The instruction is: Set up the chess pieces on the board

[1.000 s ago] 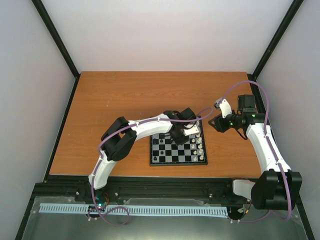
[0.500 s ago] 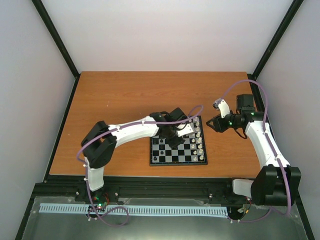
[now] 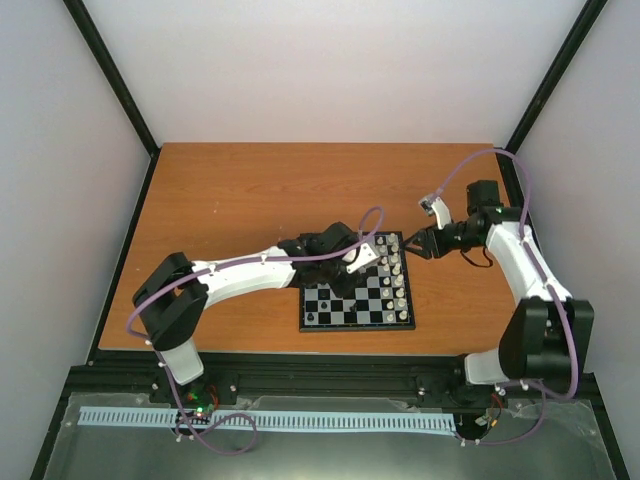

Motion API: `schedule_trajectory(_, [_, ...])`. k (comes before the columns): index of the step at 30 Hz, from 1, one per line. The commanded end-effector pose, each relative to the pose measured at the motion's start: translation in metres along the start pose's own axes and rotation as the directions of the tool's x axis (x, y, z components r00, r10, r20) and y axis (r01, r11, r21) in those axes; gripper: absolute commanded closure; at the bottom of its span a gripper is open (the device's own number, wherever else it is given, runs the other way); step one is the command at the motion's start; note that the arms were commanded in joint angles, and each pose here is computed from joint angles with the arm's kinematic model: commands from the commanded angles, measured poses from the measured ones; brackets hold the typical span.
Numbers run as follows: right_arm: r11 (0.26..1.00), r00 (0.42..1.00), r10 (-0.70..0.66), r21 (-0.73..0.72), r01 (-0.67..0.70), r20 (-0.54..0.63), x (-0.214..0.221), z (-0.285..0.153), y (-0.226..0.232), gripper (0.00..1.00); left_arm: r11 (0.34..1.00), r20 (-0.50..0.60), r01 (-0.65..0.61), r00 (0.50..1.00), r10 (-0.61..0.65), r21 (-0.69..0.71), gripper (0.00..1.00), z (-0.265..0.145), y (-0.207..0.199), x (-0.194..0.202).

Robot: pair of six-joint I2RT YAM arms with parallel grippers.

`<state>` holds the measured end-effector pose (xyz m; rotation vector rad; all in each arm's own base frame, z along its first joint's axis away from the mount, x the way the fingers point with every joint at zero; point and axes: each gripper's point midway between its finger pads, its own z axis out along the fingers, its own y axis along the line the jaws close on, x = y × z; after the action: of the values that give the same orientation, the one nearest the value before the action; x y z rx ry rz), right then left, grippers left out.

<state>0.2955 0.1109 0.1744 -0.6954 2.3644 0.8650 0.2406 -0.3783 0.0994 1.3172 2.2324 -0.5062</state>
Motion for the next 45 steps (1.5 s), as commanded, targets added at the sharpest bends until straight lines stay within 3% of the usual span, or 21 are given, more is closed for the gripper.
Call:
schedule_trajectory(1, [0.957, 0.990, 0.139, -0.251, -0.142, -0.029, -0.010, 0.008, 0.023, 0.53, 0.998, 0.227, 0.053, 0.973, -0.041, -0.045, 0.83, -0.029, 0.005, -0.049])
schedule_trajectory(5, [0.900, 0.977, 0.185, -0.380, -0.211, -0.104, -0.010, 0.022, 0.038, 0.54, 0.995, 0.262, 0.074, 0.963, -0.054, -0.063, 0.83, -0.038, 0.008, -0.051])
schedule_trajectory(20, [0.814, 0.959, 0.161, -0.517, -0.263, -0.234, 0.000, 0.055, 0.072, 0.58, 0.997, 0.295, 0.067, 0.954, -0.049, -0.050, 0.83, -0.045, 0.005, -0.057])
schedule_trajectory(27, [0.789, 0.953, 0.168, -0.545, -0.282, -0.251, 0.000, 0.061, 0.073, 0.67, 0.998, 0.297, 0.059, 0.954, -0.045, -0.038, 0.82, -0.045, 0.003, -0.059])
schedule_trajectory(39, [0.765, 0.953, 0.165, -0.577, -0.285, -0.253, -0.001, 0.065, 0.076, 0.92, 0.998, 0.293, 0.057, 0.955, -0.045, -0.030, 0.81, -0.040, 0.002, -0.059])
schedule_trajectory(43, [0.766, 0.958, 0.156, -0.582, -0.272, -0.242, -0.004, 0.064, 0.077, 0.97, 0.996, 0.289, 0.069, 0.956, -0.052, -0.050, 0.67, -0.041, 0.006, -0.059])
schedule_trajectory(45, [0.773, 0.961, 0.145, -0.579, -0.259, -0.236, -0.005, 0.064, 0.076, 0.97, 0.993, 0.284, 0.090, 0.956, -0.066, -0.073, 0.54, -0.043, 0.011, -0.058])
